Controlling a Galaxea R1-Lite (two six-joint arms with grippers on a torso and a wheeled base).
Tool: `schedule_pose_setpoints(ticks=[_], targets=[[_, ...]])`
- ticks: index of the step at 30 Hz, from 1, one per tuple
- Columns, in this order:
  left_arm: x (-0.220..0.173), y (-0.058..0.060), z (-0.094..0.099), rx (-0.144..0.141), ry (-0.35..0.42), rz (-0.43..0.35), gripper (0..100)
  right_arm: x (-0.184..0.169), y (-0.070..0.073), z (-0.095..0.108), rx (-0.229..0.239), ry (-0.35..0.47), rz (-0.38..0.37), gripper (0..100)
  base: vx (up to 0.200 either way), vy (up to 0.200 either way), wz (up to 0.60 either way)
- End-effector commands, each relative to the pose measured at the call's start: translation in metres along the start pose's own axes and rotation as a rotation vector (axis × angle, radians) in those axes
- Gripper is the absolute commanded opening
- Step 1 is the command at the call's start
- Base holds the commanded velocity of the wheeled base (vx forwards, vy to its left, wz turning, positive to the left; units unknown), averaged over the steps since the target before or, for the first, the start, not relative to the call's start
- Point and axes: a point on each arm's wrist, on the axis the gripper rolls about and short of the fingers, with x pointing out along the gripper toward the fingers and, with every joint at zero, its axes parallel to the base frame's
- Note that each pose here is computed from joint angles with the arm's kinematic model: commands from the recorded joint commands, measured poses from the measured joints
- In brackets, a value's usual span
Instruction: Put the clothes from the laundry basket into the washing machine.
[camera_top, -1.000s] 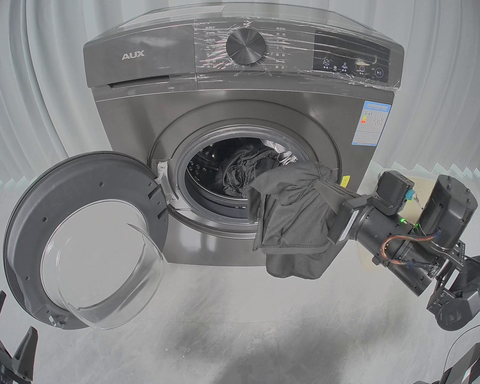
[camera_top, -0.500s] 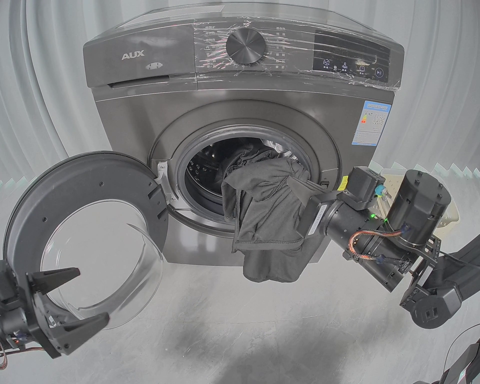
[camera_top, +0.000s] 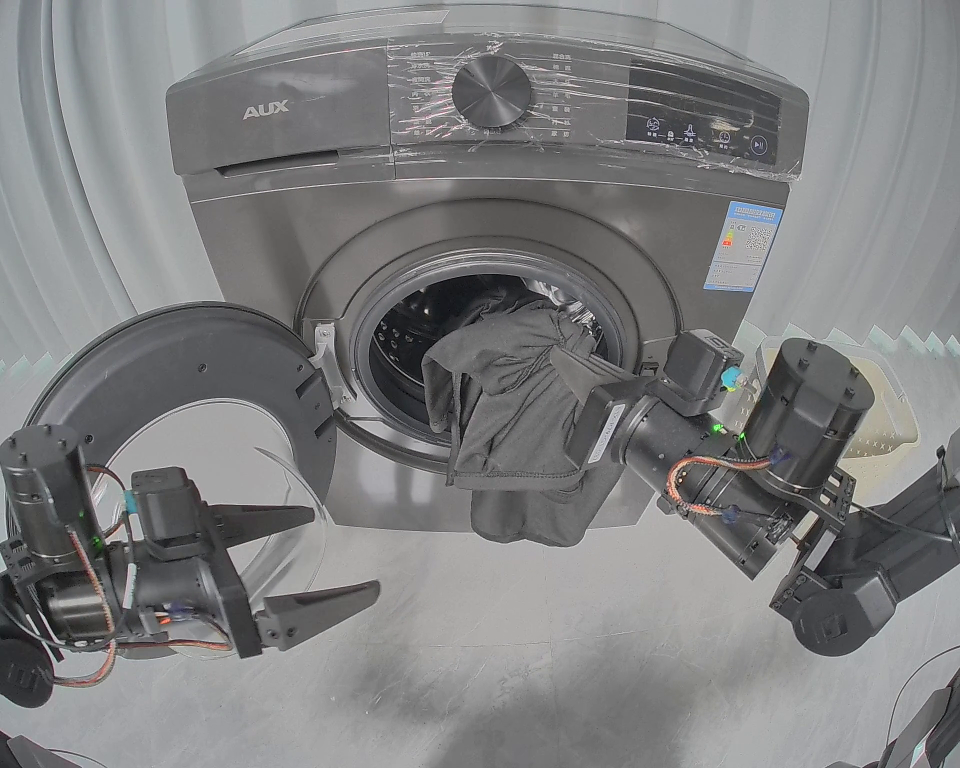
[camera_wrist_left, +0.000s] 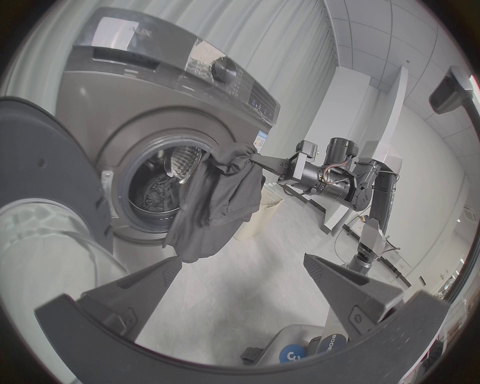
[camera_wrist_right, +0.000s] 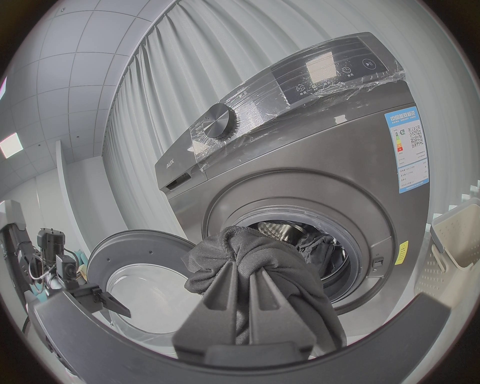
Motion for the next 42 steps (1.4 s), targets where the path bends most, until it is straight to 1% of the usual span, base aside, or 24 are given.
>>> schedule_pose_setpoints(ticks=[1, 8, 13, 16, 20, 21, 26, 31, 38, 39, 42], targets=[[0.037, 0.009, -0.008, -0.026, 0.071, -0.042, 100, 0.002, 0.000, -0.005, -0.003, 0.006, -0.001, 0, 0.000, 0.000, 0.00], [0.062, 0.015, -0.001, -0.028, 0.072, -0.062, 100, 0.001, 0.000, -0.005, -0.004, 0.009, 0.000, 0, 0.000, 0.000, 0.00], [0.077, 0.016, -0.003, -0.029, 0.089, -0.076, 100, 0.002, 0.001, -0.006, -0.003, 0.008, 0.000, 0, 0.000, 0.000, 0.00], [0.087, 0.021, -0.004, -0.028, 0.089, -0.075, 100, 0.002, 0.002, -0.005, -0.002, 0.007, 0.005, 0, 0.000, 0.000, 0.00], [0.100, 0.026, -0.007, -0.043, 0.082, -0.075, 100, 0.001, 0.004, -0.007, -0.001, 0.012, 0.012, 0, 0.000, 0.000, 0.00], [0.101, 0.027, -0.007, -0.043, 0.082, -0.075, 100, 0.001, 0.004, -0.007, -0.001, 0.012, 0.012, 0, 0.000, 0.000, 0.00], [0.117, 0.035, -0.014, -0.039, 0.072, -0.043, 100, 0.002, 0.005, -0.010, -0.003, 0.004, 0.018, 0, 0.000, 0.000, 0.00], [0.128, 0.039, -0.012, -0.031, 0.048, -0.043, 100, 0.003, 0.006, -0.012, -0.005, 0.008, 0.020, 0, 0.000, 0.000, 0.00], [0.134, 0.041, -0.007, -0.036, 0.029, -0.046, 100, 0.004, 0.006, -0.015, -0.006, 0.015, 0.021, 0, 0.000, 0.000, 0.00], [0.136, 0.035, -0.002, -0.031, 0.016, -0.066, 100, 0.003, 0.008, -0.016, -0.006, 0.018, 0.025, 0, 0.000, 0.000, 0.00], [0.137, 0.027, -0.001, -0.042, 0.016, -0.090, 100, 0.005, 0.007, -0.017, -0.007, 0.019, 0.023, 0, 0.000, 0.000, 0.00]])
